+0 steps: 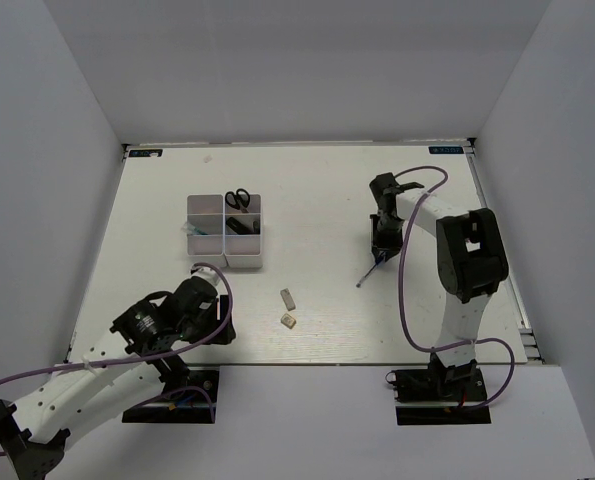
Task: Sort the stationery into containers
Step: Pick up the pen from the center of the board.
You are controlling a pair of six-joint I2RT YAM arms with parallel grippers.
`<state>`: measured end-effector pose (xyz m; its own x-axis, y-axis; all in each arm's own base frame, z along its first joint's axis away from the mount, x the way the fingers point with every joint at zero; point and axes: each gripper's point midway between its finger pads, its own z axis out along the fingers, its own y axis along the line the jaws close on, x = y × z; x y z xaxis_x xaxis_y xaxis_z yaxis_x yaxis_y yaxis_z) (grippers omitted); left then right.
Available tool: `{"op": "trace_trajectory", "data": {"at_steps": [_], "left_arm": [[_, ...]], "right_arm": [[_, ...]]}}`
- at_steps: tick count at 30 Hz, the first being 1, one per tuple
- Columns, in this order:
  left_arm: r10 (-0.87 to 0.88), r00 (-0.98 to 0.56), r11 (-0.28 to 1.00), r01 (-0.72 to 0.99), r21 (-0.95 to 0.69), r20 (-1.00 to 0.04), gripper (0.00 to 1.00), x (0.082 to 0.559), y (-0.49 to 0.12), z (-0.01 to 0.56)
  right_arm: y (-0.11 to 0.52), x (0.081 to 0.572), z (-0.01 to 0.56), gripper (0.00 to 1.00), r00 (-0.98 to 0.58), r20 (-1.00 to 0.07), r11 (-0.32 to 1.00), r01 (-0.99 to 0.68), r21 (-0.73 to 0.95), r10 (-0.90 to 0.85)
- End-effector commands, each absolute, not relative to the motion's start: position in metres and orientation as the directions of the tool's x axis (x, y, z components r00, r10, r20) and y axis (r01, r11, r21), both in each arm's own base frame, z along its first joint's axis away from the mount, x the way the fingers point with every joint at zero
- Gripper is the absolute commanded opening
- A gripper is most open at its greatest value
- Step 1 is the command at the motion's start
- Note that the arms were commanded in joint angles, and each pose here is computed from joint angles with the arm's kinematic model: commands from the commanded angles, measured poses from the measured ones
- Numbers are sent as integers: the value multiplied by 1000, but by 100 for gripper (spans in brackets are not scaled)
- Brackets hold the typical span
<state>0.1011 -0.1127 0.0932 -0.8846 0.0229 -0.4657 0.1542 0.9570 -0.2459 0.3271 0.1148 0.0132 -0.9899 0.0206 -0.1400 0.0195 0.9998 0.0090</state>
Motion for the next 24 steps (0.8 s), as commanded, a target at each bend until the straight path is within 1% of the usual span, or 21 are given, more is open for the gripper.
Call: {"op": "trace_trajectory", "data": {"at_steps": [1,5,7,10,11,12,13,14,15,16,17,18,20,21,22,23,24], "left_arm": [[16,-889,960,142,-243,-458,74,98,-110,90],[9,-894,958,136,-254,-447,76,96,-111,87],[7,-896,957,134,-256,-444,76,95,-111,86],[5,-894,958,133,-254,-447,76,95,-109,87],[5,-893,959,133,-252,-451,76,95,-109,87],[4,-887,959,134,-250,-462,76,95,-107,89],[3,-885,960,132,-246,-465,76,96,-106,91],[1,-881,960,133,-246,-473,76,96,-104,94],[2,-874,961,136,-240,-486,76,98,-103,97],[-6,-864,960,137,-246,-504,76,100,-103,103],[3,-861,960,145,-239,-509,76,99,-101,105],[-1,-855,961,143,-237,-518,76,101,-100,107],[-9,-838,962,142,-235,-545,76,105,-98,115],[-11,-838,963,138,-232,-546,76,105,-97,117],[-15,-828,966,133,-221,-560,76,107,-94,120],[-23,-825,967,125,-222,-564,76,108,-93,122],[-26,-822,969,119,-216,-569,76,108,-91,124]], "right_arm": [[113,317,-8,30,-994,-102,999,50,-9,49],[121,324,-9,12,-995,-89,999,46,21,47],[130,326,-12,0,-997,-73,998,26,60,30],[148,332,-6,0,-996,-85,987,-21,159,-7],[152,339,-2,0,-994,-111,984,-34,177,-15],[163,340,7,0,-992,-123,970,-57,238,-28],[165,343,11,0,-988,-143,963,-91,252,-56],[173,353,21,0,-979,-189,954,-120,273,-69],[188,355,42,0,-967,-235,925,-172,338,-94],[194,358,50,0,-953,-272,913,-222,344,-129],[203,371,65,0,-922,-353,893,-287,346,-159],[216,376,94,0,-877,-437,851,-375,367,-198],[247,379,125,0,-800,-541,771,-508,383,-258],[260,384,151,0,-740,-614,731,-576,366,-274],[284,379,172,0,-685,-665,667,-648,368,-298],[294,377,180,0,-636,-698,625,-701,343,-329],[315,379,202,0,-576,-751,582,-747,321,-324]]}}
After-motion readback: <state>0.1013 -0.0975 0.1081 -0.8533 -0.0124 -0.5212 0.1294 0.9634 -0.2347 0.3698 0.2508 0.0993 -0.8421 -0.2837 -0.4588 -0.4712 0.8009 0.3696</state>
